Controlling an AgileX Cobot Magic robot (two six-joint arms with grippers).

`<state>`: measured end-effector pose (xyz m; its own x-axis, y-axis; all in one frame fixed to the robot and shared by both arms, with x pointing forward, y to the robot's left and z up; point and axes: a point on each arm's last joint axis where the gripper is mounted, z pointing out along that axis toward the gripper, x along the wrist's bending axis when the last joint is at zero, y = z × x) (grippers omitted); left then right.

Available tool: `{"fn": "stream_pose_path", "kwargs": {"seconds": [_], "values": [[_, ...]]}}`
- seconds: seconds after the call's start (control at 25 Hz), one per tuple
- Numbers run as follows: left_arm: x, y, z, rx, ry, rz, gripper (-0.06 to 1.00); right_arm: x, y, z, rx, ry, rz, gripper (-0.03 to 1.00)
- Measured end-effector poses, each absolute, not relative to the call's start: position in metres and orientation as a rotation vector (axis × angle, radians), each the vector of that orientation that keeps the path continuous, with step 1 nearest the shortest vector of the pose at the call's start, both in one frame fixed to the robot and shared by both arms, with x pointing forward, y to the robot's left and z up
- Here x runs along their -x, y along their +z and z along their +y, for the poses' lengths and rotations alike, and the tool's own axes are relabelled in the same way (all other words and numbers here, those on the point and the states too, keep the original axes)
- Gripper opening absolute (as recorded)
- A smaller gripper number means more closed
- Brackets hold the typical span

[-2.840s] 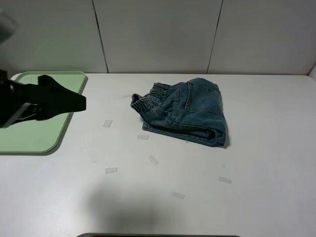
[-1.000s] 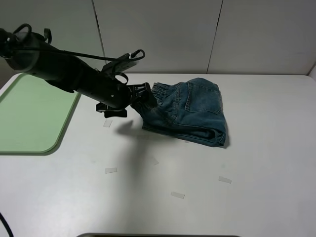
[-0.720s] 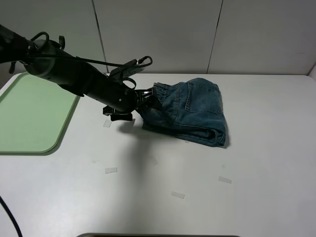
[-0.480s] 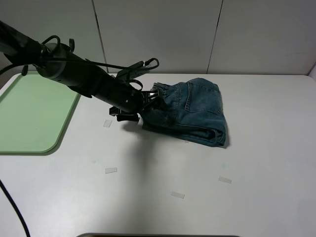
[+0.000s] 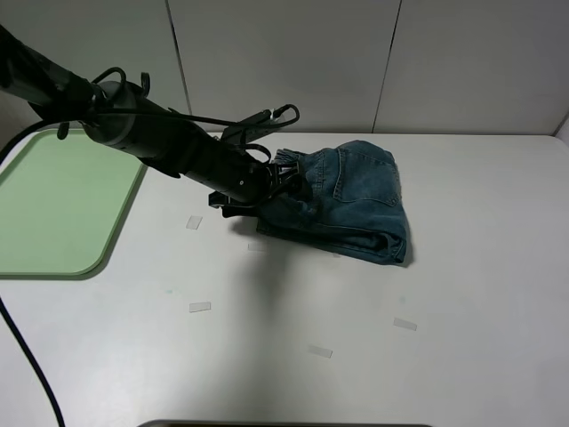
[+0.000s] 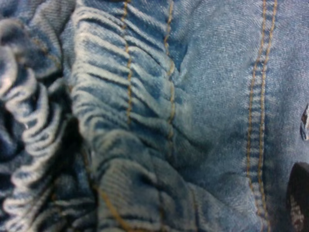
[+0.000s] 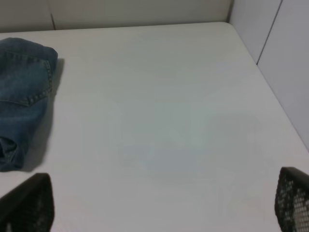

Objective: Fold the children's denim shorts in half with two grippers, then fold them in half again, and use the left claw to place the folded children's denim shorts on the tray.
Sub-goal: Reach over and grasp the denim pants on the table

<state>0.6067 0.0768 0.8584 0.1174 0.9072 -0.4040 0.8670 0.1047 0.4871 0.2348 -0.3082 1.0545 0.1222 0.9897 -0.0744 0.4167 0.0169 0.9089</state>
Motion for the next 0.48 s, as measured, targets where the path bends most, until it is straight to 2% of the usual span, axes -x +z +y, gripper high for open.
{"fn": "stream_pose_path", "kwargs": {"seconds": [0.28, 0.32, 0.48], "values": [[-0.606, 0.855, 0.077, -1.749, 0.077, 1.738, 0.83, -0.235, 1.055, -0.308, -1.538, 0.839, 1.427, 0.69], [-0.606, 0.853, 0.077, -1.74, 0.074, 1.752, 0.77, -0.235, 1.055, -0.308, -1.538, 0.839, 1.427, 0.69], [-0.605, 0.847, 0.071, -1.737, 0.058, 1.761, 0.73, -0.235, 1.055, -0.308, -1.538, 0.839, 1.427, 0.69]]}}
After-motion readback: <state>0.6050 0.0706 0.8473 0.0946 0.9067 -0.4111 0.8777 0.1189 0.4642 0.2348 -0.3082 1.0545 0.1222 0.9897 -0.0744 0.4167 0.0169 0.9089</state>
